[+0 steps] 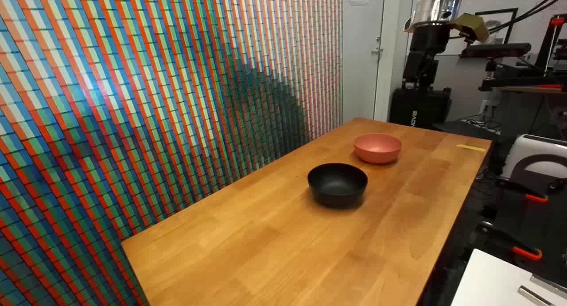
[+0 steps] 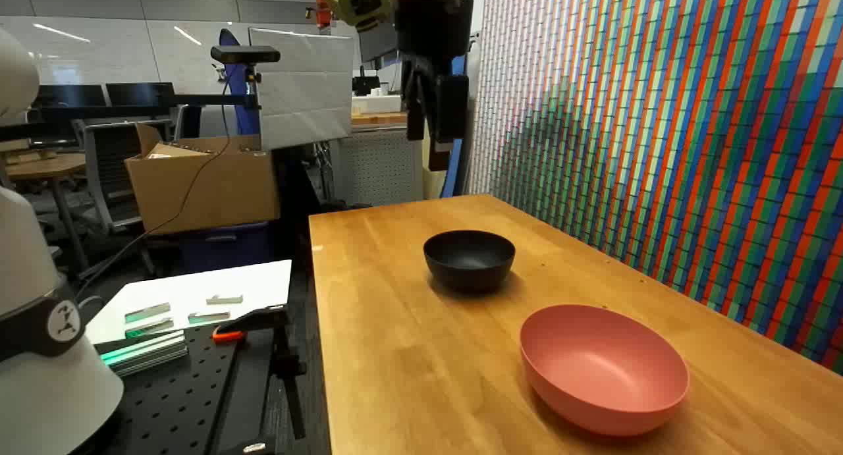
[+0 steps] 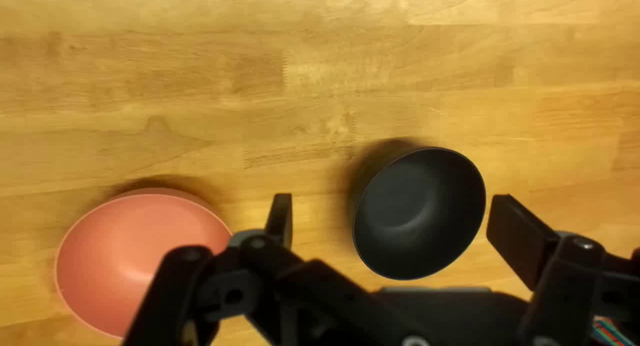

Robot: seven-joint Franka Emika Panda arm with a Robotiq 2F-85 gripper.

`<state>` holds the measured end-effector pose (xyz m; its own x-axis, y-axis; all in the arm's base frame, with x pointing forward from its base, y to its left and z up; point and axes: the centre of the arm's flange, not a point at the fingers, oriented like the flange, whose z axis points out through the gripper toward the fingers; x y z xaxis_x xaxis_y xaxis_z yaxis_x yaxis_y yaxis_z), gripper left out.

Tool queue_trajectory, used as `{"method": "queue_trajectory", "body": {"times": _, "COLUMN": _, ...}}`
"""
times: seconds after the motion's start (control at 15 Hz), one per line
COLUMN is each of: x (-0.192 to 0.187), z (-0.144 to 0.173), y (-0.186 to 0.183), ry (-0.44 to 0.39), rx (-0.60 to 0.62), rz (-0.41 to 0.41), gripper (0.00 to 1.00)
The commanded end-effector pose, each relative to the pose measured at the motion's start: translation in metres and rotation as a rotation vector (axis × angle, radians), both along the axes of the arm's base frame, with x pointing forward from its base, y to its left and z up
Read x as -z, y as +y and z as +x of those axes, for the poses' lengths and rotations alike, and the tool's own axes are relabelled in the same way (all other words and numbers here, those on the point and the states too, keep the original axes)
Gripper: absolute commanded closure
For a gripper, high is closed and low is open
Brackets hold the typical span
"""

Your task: Put the pink bowl inside the black bowl

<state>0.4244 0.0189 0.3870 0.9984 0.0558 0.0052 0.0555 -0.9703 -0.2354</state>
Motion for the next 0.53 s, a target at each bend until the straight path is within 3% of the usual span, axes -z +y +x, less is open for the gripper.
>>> {"method": "queue_trajectory", "body": {"times": 0.0, "x": -0.002, "z": 0.001, "y": 0.000, "ry": -0.004, "rx": 0.000, "rz": 0.000, "gripper": 0.00}}
{"method": "queue_trajectory", "body": {"times": 0.27, "x": -0.005, "z": 0.003, "y": 0.000, "ry": -0.011, "rx": 0.000, "rz": 0.000, "gripper": 0.00}}
{"method": "queue_trajectory", "body": {"times": 0.47, "x": -0.012, "z": 0.021, "y": 0.022, "ry": -0.107, "rx": -0.062, "rz": -0.152, "gripper": 0.00}}
